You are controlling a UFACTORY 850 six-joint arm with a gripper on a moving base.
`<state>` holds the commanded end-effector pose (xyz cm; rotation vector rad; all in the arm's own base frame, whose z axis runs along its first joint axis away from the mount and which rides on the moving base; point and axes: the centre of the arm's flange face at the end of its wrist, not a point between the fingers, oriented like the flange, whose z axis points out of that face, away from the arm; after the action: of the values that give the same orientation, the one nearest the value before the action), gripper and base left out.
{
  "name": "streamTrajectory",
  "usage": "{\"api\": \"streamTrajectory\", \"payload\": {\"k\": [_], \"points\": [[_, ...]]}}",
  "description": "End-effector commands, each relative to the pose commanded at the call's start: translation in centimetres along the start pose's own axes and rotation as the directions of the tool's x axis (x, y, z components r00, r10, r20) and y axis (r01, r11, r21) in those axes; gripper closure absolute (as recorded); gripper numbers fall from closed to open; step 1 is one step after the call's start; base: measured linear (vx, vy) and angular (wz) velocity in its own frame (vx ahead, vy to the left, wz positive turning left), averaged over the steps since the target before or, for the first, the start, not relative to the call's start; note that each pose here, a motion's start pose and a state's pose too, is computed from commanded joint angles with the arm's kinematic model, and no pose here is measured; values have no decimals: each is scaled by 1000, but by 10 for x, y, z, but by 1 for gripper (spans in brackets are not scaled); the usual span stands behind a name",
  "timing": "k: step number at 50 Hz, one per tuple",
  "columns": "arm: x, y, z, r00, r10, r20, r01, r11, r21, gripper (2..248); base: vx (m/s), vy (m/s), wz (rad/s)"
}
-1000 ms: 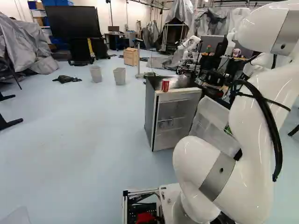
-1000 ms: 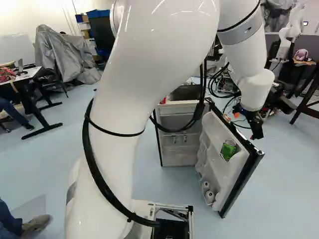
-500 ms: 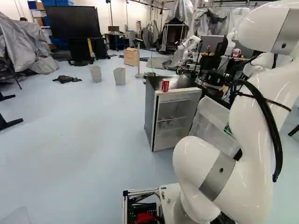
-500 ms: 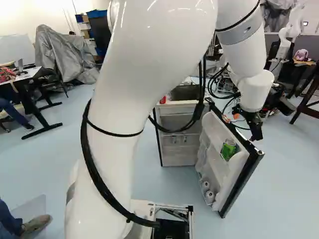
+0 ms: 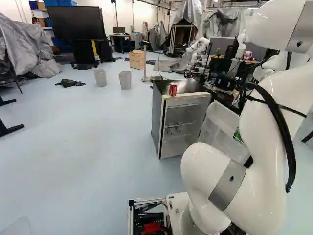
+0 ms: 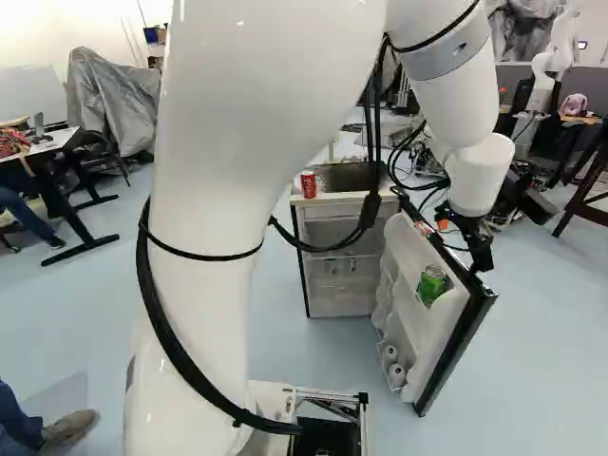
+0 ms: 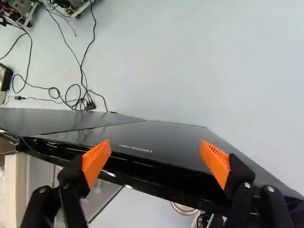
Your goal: Grab a drink from the fridge
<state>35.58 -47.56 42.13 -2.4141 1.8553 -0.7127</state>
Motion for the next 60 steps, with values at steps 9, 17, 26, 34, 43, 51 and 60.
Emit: {"api": "streamTrajectory", "payload": {"k": [9,17,26,34,43,51,60], "points": [[-12,-4,-4,1000,-10,10,10,1000,2,3,0,0,0],[-22,-7,-7,1000,-20,19,20,1000,3,3,0,0,0],[-34,-12,-11,999,-32,29,32,999,6,3,0,0,0],[-44,-15,-14,998,-43,37,43,999,9,3,0,0,0],[-56,-20,-17,997,-57,47,56,998,12,3,0,0,0],[-67,-23,-20,996,-69,55,68,998,15,3,0,0,0],[-79,-27,-24,995,-83,64,82,996,19,3,0,0,0]]}}
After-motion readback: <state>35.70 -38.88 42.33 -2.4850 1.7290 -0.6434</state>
